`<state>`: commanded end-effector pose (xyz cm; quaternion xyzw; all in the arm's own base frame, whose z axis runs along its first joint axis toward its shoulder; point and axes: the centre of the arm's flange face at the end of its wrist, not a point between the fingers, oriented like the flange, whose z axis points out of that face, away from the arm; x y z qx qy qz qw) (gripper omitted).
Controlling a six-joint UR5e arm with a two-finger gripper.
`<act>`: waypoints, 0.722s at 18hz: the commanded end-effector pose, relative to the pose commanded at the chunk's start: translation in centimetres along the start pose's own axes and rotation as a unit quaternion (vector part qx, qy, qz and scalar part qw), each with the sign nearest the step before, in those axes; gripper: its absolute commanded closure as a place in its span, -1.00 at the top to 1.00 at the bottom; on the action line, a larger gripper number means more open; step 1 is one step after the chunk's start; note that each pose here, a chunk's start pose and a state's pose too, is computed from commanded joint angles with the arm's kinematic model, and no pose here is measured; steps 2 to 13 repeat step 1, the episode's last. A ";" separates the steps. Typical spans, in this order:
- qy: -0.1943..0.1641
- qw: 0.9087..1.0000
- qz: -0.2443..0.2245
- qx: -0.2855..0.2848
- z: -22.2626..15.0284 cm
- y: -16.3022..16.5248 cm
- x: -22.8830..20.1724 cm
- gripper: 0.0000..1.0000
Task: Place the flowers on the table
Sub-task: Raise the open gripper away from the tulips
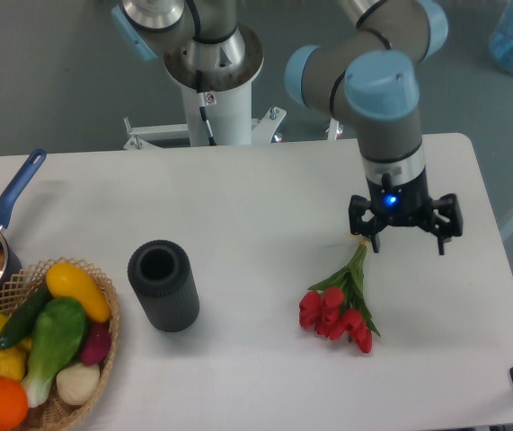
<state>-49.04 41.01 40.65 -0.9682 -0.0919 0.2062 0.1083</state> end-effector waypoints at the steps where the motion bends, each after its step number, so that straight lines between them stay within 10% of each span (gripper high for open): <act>1: -0.001 1.000 -0.001 0.002 -0.2 0.1 -0.1 1.00; 13: -0.001 1.000 -0.001 0.002 -0.2 0.1 -0.1 1.00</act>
